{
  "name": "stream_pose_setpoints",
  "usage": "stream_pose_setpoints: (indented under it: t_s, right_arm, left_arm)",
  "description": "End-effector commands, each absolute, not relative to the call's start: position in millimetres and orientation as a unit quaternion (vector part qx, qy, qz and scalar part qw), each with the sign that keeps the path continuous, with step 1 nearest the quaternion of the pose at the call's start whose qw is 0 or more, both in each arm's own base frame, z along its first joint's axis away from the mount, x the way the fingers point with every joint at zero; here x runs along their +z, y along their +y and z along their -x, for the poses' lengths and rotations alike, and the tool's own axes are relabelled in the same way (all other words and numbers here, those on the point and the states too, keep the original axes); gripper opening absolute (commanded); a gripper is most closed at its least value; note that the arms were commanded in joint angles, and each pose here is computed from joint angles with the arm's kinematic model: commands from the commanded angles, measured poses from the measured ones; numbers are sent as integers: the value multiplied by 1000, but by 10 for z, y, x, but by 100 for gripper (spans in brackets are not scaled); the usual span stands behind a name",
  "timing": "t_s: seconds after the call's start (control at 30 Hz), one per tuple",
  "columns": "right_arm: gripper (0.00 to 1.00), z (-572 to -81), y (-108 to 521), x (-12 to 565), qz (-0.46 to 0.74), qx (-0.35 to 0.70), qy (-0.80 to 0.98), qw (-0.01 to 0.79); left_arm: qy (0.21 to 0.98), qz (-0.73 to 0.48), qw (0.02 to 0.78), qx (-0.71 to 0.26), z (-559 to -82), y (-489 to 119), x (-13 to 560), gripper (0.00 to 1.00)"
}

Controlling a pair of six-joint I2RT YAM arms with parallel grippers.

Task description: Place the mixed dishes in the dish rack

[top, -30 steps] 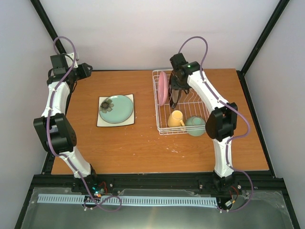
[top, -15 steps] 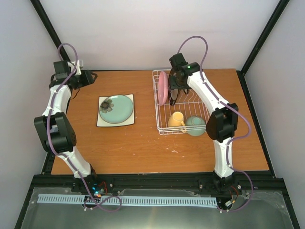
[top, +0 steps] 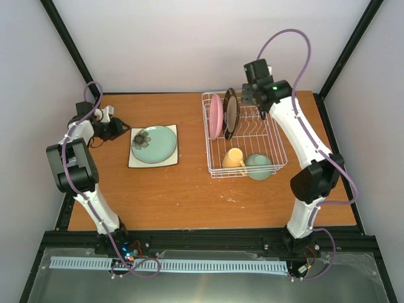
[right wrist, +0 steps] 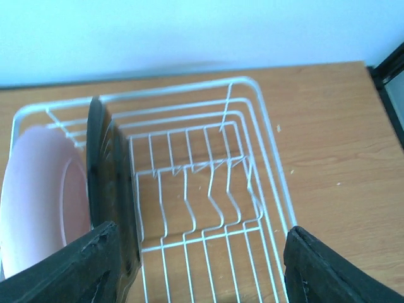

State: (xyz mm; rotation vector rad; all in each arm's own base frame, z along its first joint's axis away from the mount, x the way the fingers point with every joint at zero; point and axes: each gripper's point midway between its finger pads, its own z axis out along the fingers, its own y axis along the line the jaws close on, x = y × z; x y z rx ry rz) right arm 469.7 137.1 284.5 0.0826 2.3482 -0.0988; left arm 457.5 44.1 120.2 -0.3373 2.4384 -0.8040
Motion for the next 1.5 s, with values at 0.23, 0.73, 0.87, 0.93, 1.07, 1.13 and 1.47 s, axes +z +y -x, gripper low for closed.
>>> stream_pose_setpoints:
  t_s: [0.23, 0.73, 0.87, 0.93, 1.07, 1.13, 1.47]
  right_arm:
    - [70, -4755, 1057, 3112, -78, -16, 902, 424]
    - [70, -4768, 1153, 3042, -71, 10, 906, 416]
    - [69, -4769, 1160, 3036, -70, 12, 907, 415]
    - [69, -4768, 1162, 3032, -70, 13, 907, 414]
    - [69, -4770, 1169, 3009, -69, 14, 909, 411]
    - [69, -4772, 1174, 3002, -68, 15, 910, 410]
    - [69, -4766, 1181, 2930, -63, 13, 914, 400]
  left_arm:
    - [939, 113, 182, -271, -4222, 423, 720, 35]
    - [938, 101, 158, -290, -4162, 299, 506, 33]
    - [937, 94, 153, -300, -4187, 212, 461, 33]
    - [936, 90, 150, -305, -4203, 150, 443, 32]
    - [933, 82, 147, -317, -4246, 31, 428, 31]
    - [933, 79, 144, -321, -4258, -14, 400, 31]
    - [929, 72, 135, -338, -4248, -111, 328, 1]
